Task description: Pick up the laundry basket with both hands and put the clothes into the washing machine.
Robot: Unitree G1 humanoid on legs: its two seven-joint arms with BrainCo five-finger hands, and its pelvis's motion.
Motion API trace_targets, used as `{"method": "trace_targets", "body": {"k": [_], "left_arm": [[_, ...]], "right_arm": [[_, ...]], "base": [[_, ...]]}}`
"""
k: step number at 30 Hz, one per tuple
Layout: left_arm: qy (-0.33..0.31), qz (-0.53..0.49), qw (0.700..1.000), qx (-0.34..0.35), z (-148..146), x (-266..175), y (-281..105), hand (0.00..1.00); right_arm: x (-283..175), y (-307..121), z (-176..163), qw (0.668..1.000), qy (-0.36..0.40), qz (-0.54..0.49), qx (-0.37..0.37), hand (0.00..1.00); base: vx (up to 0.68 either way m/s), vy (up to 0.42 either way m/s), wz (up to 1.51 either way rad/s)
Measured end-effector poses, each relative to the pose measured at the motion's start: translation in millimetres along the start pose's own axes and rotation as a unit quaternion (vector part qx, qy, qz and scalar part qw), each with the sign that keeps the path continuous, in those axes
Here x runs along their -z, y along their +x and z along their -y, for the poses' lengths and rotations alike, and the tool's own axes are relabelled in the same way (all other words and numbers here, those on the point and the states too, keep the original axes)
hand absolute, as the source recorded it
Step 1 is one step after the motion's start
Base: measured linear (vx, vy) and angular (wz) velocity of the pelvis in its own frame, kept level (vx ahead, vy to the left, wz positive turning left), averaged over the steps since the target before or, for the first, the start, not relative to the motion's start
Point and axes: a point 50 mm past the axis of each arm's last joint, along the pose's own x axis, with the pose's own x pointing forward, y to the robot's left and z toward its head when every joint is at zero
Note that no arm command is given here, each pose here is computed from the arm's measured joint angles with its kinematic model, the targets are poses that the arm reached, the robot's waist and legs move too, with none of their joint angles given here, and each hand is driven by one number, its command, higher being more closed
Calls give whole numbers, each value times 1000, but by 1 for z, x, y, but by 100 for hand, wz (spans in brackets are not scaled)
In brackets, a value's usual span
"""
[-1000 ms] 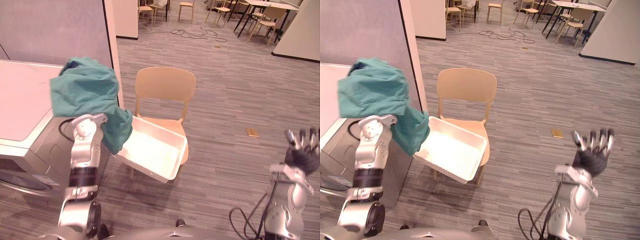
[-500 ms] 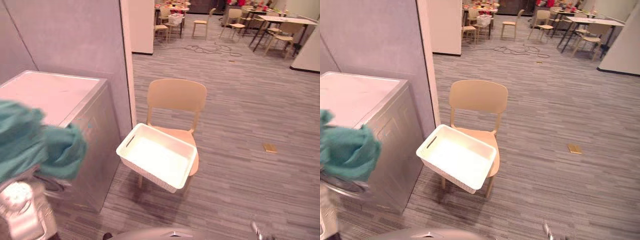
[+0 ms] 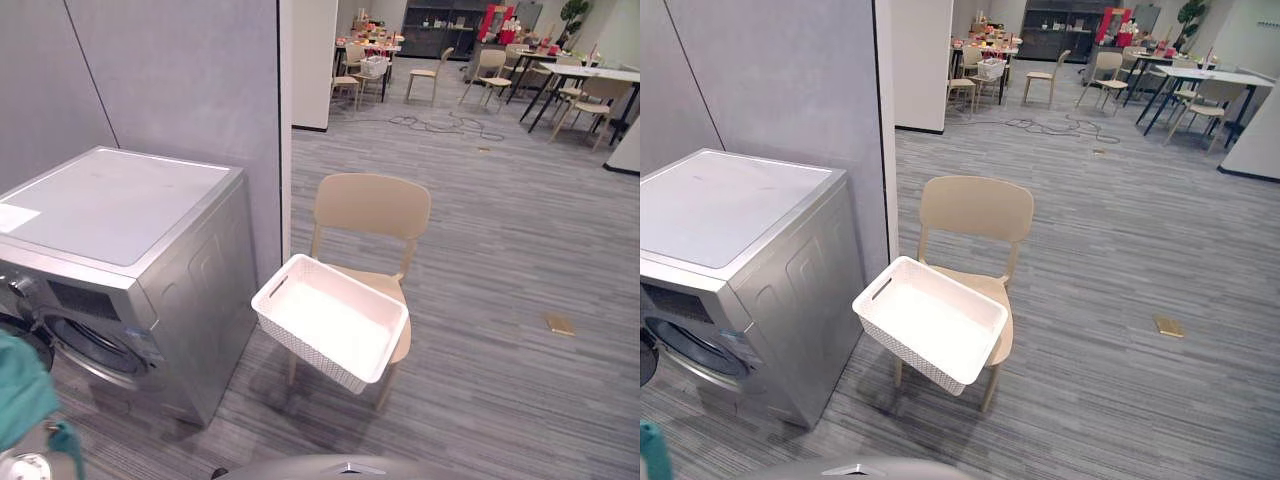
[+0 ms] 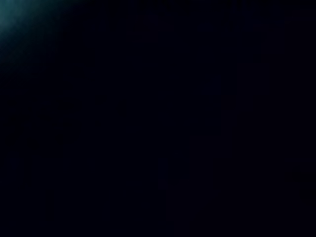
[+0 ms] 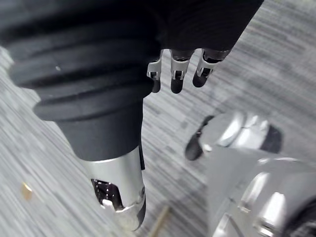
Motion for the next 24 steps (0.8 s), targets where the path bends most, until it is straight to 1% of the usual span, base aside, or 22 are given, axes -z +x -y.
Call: {"method": "trace_targets", "body": {"k": [1,3,6,7,8,9,12,13,14,16,17,19,22,24], "left_arm": [[6,-30,999,12,3,13,-4,100],[30,-129,991,36,1,55,-16,100],[28,-193,979,62,6,78,-29,100],[36,-228,971,67,1,89,-41,100],[38,-245,966,72,-1,94,-49,100],[31,-262,962,72,-4,99,-50,100],[22,-279,956,84,-5,102,-57,100],[21,-288,953,93,-5,104,-62,100],[21,-292,951,97,-4,105,-63,100],[20,-300,947,114,2,107,-66,100],[17,-301,944,131,11,107,-67,100],[9,-295,944,150,21,105,-66,100],[-1,-284,944,169,36,101,-60,100],[-6,-281,942,185,41,98,-62,100]], "right_arm": [[-7,1,-3,1000,-20,10,-9,0],[-3,1,-24,997,-58,-2,-44,0],[0,1,-43,994,-79,-3,-69,0],[-15,2,-57,990,-105,23,-89,0],[-27,2,-63,986,-127,45,-103,0],[-34,2,-69,982,-139,56,-112,0],[-35,1,-75,975,-173,60,-130,0],[-36,1,-77,966,-208,62,-140,0],[-37,1,-78,963,-218,63,-145,0],[-38,1,-84,954,-249,65,-152,0],[-40,0,-89,948,-268,70,-158,0],[-51,1,-95,945,-271,86,-161,0],[-53,-1,-110,946,-253,96,-176,0],[-61,1,-99,950,-247,104,-160,0]], "base": [[-5,77,-20],[2,19,24],[25,-29,56],[-6,0,7],[-51,38,4],[-33,13,26],[-7,-16,23],[18,-26,19],[31,-30,29],[50,-58,48],[45,-101,60],[1,-104,43],[63,-58,56],[26,-32,82]]}}
